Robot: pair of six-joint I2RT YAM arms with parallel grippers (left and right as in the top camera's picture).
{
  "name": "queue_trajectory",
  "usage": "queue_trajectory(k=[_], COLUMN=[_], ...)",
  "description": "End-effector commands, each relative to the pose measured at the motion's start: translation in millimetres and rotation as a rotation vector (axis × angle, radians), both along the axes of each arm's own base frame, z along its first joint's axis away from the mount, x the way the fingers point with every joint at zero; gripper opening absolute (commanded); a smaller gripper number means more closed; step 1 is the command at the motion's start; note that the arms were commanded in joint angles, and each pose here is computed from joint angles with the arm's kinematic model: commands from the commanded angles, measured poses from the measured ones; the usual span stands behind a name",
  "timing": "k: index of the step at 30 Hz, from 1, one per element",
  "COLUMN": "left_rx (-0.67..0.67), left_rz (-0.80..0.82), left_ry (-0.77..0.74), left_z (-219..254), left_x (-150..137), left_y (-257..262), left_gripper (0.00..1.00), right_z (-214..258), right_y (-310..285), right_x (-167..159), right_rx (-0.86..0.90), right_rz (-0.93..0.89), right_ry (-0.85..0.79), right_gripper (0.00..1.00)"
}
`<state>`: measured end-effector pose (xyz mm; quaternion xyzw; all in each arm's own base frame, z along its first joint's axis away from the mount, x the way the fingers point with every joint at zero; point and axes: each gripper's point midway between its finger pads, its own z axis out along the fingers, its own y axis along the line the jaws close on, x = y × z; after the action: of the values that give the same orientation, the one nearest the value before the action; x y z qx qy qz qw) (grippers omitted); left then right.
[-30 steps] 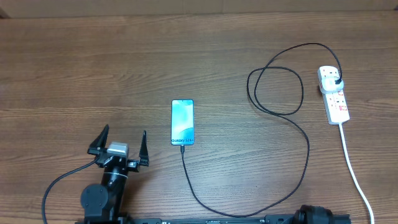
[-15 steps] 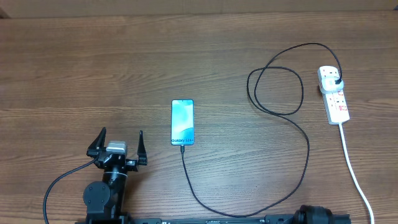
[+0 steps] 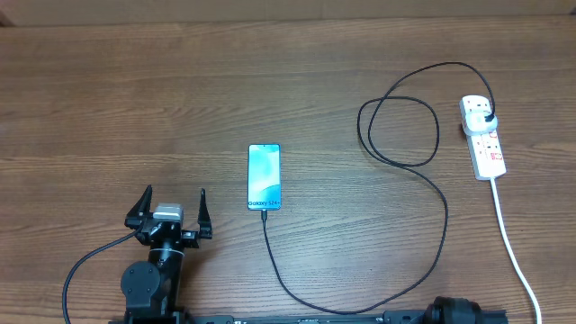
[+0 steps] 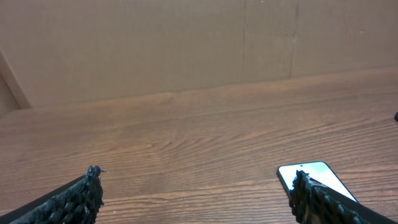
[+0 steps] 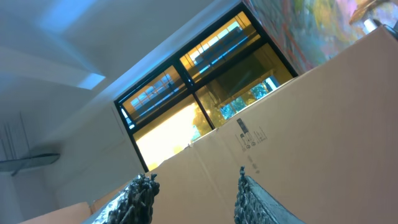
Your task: Plug charger to phone and switch on socket
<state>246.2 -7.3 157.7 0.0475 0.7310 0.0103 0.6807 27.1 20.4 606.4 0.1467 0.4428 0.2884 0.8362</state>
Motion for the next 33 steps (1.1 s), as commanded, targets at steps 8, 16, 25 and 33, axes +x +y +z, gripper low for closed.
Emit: queue_trajectory(k=[8, 16, 25, 33], left_rx=[-0.068, -0.089, -0.088, -0.088], left_rz=[0.045, 0.063, 0.064, 0.064], left_ry=[0.007, 0.009, 0.009, 0.009], left_z=[-2.0, -2.6, -2.6, -2.6], left_x=[0.1, 0.1, 0.1, 0.1], left_y=[7.6, 10.4, 10.5, 10.5], left_gripper=[1.0, 1.0, 1.0, 1.0], right_z=[2.1, 0.1, -8.4, -23.6], right_y=[2.0, 11.7, 21.2, 21.6], right_x=[-22.2, -31.1, -85.2, -147.0], right_rx=[-0.002, 0.013, -0.013, -0.035], right_rz=[0.001, 0.074, 0.086, 0.196], right_ry=[-0.046, -0.056, -0.158, -0.274], right_gripper=[0.45, 0.45, 0.48, 0.49])
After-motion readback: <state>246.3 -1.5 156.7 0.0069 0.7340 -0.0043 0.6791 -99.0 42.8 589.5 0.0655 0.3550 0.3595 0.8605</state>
